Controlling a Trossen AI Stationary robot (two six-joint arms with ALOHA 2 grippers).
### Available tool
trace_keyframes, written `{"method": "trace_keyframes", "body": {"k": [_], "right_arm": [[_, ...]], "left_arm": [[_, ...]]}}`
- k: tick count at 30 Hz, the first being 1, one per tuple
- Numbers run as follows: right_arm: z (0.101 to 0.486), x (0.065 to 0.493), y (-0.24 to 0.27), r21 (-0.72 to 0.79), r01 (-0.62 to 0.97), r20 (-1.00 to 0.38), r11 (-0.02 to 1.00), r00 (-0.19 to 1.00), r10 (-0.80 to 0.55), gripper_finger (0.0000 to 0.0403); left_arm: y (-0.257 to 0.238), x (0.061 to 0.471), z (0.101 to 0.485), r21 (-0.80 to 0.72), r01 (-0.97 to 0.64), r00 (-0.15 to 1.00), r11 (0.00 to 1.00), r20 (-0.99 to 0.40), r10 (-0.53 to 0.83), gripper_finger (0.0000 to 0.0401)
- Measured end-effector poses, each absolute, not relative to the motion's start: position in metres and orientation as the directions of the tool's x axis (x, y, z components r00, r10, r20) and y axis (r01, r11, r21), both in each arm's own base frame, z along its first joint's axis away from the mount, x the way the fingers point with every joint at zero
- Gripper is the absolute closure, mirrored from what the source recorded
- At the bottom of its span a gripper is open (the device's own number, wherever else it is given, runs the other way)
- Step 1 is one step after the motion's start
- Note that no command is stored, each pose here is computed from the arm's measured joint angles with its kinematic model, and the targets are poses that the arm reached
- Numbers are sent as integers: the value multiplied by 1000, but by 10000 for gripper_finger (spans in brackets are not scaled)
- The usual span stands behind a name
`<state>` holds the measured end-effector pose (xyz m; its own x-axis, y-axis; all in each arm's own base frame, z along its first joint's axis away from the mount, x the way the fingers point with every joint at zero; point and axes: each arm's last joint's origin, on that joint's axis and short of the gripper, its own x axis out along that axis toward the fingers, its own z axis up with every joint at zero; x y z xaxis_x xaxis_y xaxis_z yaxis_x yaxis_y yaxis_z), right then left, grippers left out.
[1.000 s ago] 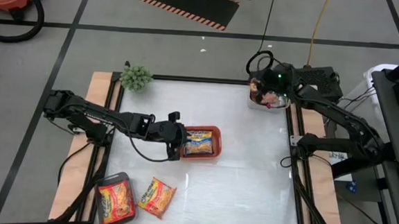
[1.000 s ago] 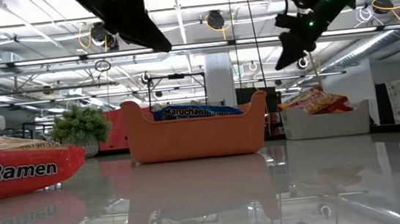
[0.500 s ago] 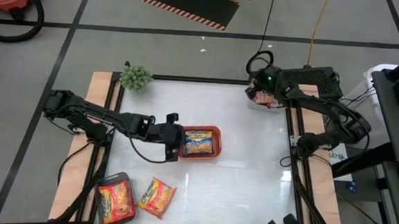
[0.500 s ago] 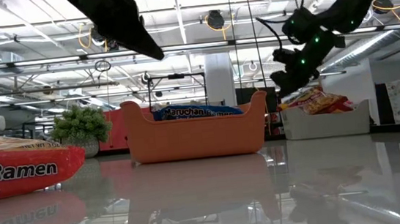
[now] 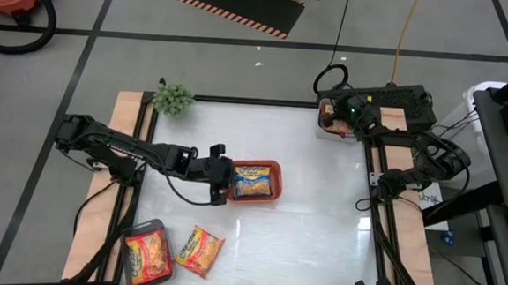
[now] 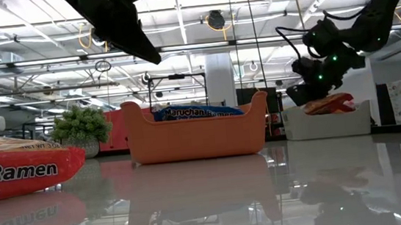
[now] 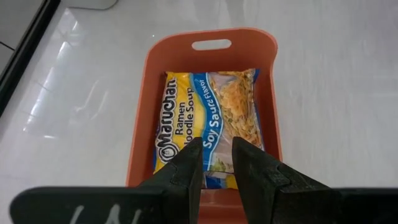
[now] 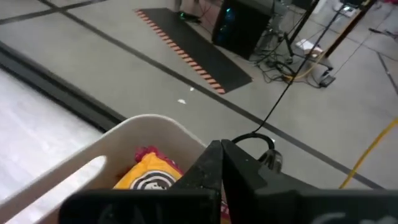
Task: Sort Maruchan noodles
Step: Put the red noodle pack into the gray bin
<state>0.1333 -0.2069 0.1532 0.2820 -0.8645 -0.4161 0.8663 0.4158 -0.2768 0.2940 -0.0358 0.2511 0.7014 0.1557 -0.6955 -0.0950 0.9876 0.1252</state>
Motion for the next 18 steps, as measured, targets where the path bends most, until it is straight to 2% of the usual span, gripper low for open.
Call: {"method": "trace_keyframes", "body": {"k": [9,13,18], "right_arm": [[151,131,-206,-273,889,-425,368,232,-875,403],[159,133,-202,-265,889,-397,372,251,-883,403],[175,135,-189,-335,880,-359,336,210,-909,403]], "left_arm": [[-35,294,251,137,-85,701,987,-695,157,309],[-35,294,251,144,-77,701,986,-695,157,309],[-35,294,251,146,-76,700,986,-696,157,309]]}}
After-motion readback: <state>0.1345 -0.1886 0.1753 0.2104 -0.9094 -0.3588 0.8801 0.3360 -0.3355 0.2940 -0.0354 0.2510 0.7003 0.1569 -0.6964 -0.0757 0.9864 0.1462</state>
